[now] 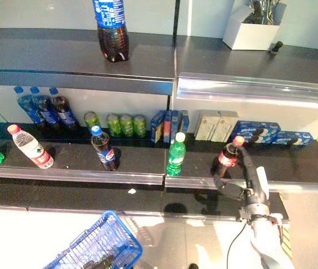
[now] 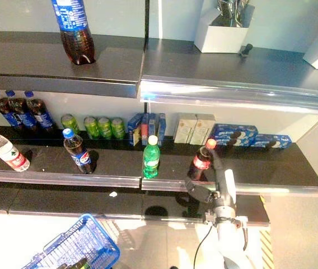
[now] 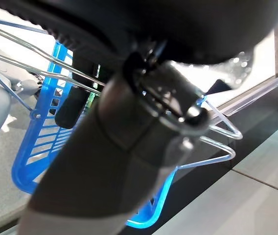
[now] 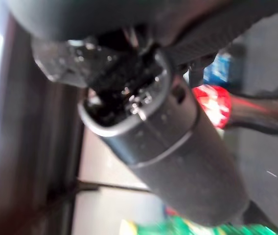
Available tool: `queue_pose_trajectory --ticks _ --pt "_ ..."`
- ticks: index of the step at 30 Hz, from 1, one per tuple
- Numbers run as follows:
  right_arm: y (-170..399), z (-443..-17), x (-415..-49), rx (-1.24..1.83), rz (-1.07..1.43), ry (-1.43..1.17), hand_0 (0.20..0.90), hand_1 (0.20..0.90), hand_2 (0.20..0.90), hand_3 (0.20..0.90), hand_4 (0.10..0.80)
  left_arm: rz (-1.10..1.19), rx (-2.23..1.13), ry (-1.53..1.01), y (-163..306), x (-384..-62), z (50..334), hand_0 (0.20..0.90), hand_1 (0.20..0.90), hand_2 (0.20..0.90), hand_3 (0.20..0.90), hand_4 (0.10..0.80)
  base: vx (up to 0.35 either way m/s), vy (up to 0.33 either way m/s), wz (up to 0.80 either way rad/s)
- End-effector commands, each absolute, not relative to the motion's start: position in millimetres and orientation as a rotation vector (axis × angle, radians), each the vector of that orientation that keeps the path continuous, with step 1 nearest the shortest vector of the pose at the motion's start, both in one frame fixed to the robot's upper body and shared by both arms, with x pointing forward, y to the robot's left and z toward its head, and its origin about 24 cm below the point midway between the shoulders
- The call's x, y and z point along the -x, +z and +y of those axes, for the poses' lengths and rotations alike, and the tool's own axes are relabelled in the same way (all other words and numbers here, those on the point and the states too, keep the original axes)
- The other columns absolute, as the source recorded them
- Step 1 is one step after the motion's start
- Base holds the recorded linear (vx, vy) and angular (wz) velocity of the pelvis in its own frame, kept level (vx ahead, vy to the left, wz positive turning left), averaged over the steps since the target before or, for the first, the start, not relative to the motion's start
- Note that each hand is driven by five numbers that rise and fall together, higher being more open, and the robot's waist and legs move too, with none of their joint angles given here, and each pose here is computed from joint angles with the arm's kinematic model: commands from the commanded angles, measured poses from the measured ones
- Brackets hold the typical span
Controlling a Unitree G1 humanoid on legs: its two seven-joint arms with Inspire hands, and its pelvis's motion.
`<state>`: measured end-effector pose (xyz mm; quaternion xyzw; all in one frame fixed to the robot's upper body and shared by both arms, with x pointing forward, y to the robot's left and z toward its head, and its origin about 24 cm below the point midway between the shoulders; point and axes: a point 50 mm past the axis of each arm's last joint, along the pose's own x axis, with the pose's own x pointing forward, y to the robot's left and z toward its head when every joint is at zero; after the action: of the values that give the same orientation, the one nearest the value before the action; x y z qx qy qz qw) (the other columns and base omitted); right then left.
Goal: Pick up the drink and place into the basket.
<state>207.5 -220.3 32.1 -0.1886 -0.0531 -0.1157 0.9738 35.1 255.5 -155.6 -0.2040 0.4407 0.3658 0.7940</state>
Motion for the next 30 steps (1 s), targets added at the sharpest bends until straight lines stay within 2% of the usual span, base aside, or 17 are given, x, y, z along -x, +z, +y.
queue_pose_trajectory --ticks 1,13,20,30 --pt "108.7 -227.5 -216.6 0.33 -0.516 -0.306 0.9 0.9 0.9 0.9 0.8 0.772 0.457 0.662 -147.9 -71.3 246.8 0.3 0.3 0.3 0.2 0.1 0.031 -0.004 0.0" --pt "115.3 -231.4 -217.2 0.232 -0.545 -0.398 0.9 0.9 0.9 0.9 0.8 0.808 0.446 0.652 -150.3 -60.3 241.8 0.3 0.3 0.3 0.2 0.1 0.049 -0.021 -0.06" --pt "111.2 -228.0 -228.8 0.2 -0.531 -0.409 0.9 0.9 0.9 0.9 0.8 0.795 0.455 0.597 -148.8 -71.1 231.2 0.3 0.3 0.3 0.2 0.1 -0.04 0.02 -0.05" --pt "120.2 -239.6 -238.9 0.116 -0.604 -0.564 0.9 0.9 0.9 0.9 0.8 0.744 0.467 0.531 -142.8 -95.6 223.2 0.3 0.3 0.3 0.2 0.1 -0.08 0.014 0.08"
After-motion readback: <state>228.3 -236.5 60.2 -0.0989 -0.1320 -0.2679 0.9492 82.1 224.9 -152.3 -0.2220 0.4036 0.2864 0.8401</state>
